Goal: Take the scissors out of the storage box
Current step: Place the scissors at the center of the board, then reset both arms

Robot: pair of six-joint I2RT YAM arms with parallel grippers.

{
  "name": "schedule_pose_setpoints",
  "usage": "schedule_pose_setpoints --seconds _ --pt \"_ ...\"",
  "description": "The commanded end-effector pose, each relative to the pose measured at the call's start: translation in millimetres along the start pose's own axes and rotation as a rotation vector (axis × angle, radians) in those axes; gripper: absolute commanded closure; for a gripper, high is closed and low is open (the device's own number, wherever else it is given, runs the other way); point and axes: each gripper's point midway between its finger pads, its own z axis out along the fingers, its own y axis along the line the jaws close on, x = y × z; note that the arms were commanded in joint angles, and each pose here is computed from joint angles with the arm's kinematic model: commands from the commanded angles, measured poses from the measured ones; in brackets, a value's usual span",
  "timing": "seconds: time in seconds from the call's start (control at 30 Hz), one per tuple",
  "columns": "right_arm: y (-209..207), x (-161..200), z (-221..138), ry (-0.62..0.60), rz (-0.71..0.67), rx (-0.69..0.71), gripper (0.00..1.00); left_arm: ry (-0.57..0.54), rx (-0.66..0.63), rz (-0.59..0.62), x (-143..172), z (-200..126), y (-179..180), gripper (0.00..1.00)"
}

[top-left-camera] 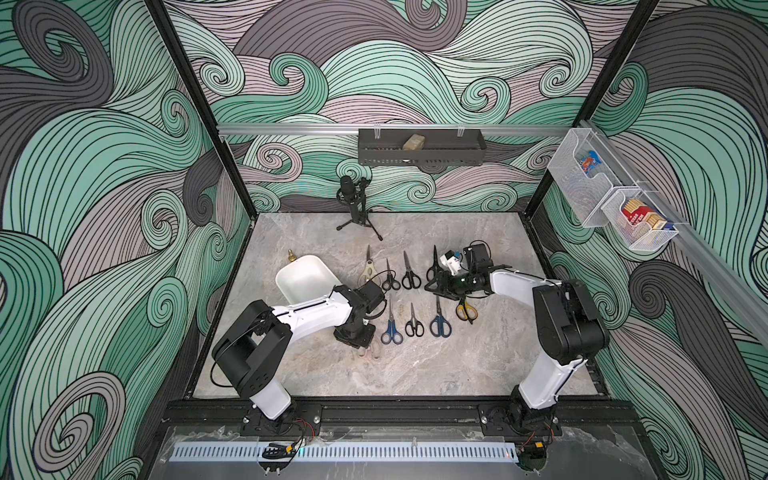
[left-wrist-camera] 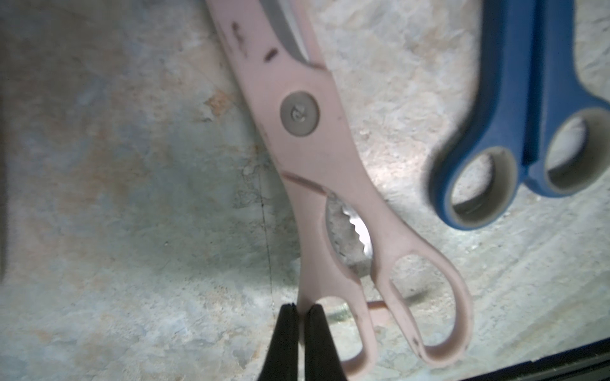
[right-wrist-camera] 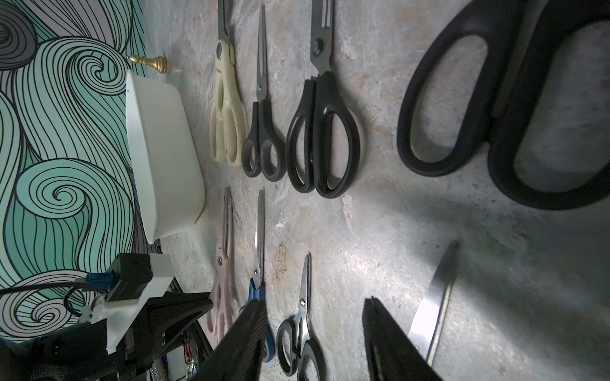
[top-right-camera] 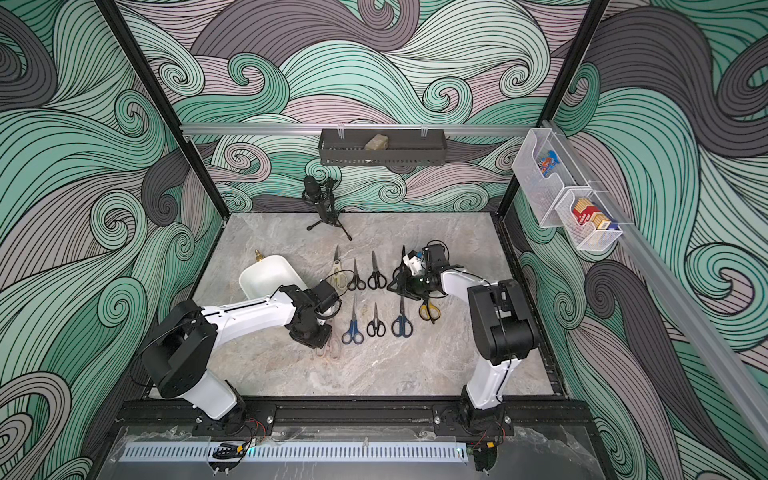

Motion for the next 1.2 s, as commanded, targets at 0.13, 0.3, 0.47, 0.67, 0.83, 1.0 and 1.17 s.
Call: schedule_pose_setpoints --seconds 0.13,0.3,0.47,0.67,0.83,1.0,1.17 --pt "5.3 -2.3 -8.1 -0.015 -0.021 -0.018 0.49 -0.006 -0.064 0.016 -4.9 -9.2 7.8 0.8" --pt "0.8 -13.5 -20.8 -0.066 -0.021 0.011 0.48 -0.057 -0.1 0.008 -16.6 -23.5 12.5 0.72" --pt "-25.5 -42.6 -57.3 -0.22 -0.052 0.162 0.47 -0.279 -0.117 0.006 -68.1 -77.0 10.5 0.7" --pt "-69.2 -75.9 -113.9 -0.428 -0.184 0.506 0.45 -0.656 -0.211 -0.054 -143.9 -151.2 53.5 0.58" --pt "-91.6 -84.3 -145.8 -0.631 -0.269 0.695 0.44 -0.864 -0.213 -0.168 -171.1 -167.5 125.6 0.59" --pt "-99.4 -76.5 -168.1 -0.87 -0.367 0.746 0.43 -1.053 -0.318 -0.264 -152.6 -168.4 194.3 0.48" --pt "-93.5 -59.2 -194.8 -1.129 -0.455 0.772 0.34 -1.076 -0.339 -0.391 -129.5 -140.3 242.8 0.44"
